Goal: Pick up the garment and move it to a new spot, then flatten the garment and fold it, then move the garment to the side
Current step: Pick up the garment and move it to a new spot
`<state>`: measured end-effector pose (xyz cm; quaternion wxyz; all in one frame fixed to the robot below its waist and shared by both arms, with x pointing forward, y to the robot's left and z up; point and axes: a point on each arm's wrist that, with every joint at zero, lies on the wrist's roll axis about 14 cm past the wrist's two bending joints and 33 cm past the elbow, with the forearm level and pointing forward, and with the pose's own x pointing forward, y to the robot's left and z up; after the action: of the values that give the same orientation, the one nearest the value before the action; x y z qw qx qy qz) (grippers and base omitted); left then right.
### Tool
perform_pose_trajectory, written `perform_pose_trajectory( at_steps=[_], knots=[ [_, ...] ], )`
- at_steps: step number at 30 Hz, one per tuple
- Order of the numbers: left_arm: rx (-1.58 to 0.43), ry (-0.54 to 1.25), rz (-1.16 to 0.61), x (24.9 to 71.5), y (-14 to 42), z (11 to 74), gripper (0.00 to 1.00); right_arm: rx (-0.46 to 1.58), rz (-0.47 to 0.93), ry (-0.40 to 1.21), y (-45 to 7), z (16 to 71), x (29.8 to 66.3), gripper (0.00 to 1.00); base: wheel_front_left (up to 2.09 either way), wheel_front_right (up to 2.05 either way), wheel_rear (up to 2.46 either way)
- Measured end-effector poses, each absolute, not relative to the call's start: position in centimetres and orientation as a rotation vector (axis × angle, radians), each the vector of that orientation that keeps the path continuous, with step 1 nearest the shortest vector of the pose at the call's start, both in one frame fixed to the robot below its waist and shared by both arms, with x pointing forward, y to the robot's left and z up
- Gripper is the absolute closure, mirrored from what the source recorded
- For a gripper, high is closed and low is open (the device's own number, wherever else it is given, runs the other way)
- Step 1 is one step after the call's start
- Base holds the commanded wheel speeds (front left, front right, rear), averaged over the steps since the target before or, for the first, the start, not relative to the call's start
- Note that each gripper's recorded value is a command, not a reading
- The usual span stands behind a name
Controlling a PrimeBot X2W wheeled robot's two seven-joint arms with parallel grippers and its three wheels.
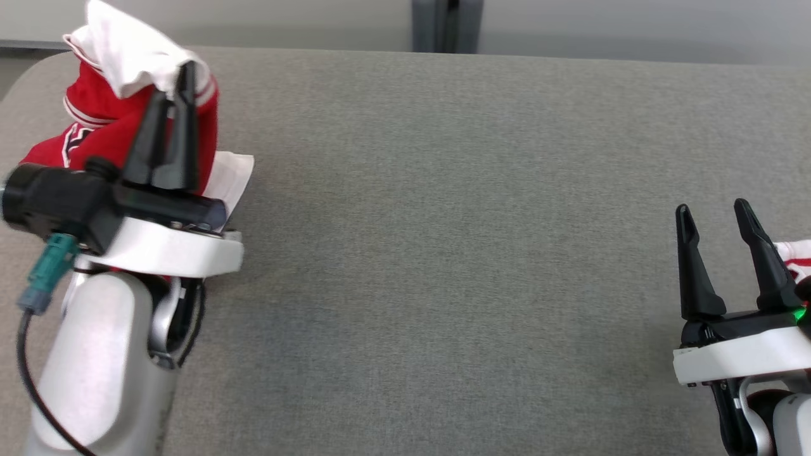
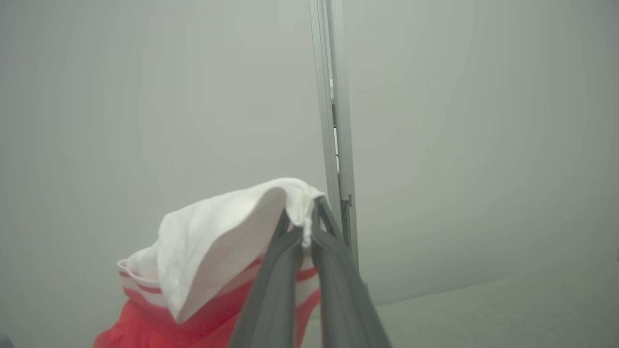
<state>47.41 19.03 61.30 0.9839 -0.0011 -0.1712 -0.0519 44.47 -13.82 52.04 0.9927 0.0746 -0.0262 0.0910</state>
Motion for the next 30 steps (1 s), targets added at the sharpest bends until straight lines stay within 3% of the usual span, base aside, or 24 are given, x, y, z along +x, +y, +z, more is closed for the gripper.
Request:
perform_pose_trajectory(
  at_steps=[10,18,24,29,30],
  knots=[
    [-0.115,-0.211,-0.565,47.6,1.9,57.6,1.0,0.174,0.01,-0.067,-19.9,51.4,42.1,0.0,0.0,0.0,0.0],
    [-0.153,-0.02,-0.977,42.6,-11.7,52.0,1.0,0.19,-0.181,-0.04,-25.6,49.5,38.2,0.0,0.0,0.0,0.0],
    [-0.127,0.148,-1.215,37.2,-17.3,47.0,1.0,0.188,-0.282,-0.003,-28.2,48.0,35.8,0.0,0.0,0.0,0.0],
    [-0.111,0.274,-1.308,33.9,-18.2,43.6,1.0,0.188,-0.315,0.023,-29.0,46.9,35.3,0.0,0.0,0.0,0.0],
    [-0.116,0.283,-1.319,33.4,-18.2,43.5,0.71,0.189,-0.312,0.024,-29.0,46.8,35.5,0.0,0.0,0.0,0.0]
  ],
)
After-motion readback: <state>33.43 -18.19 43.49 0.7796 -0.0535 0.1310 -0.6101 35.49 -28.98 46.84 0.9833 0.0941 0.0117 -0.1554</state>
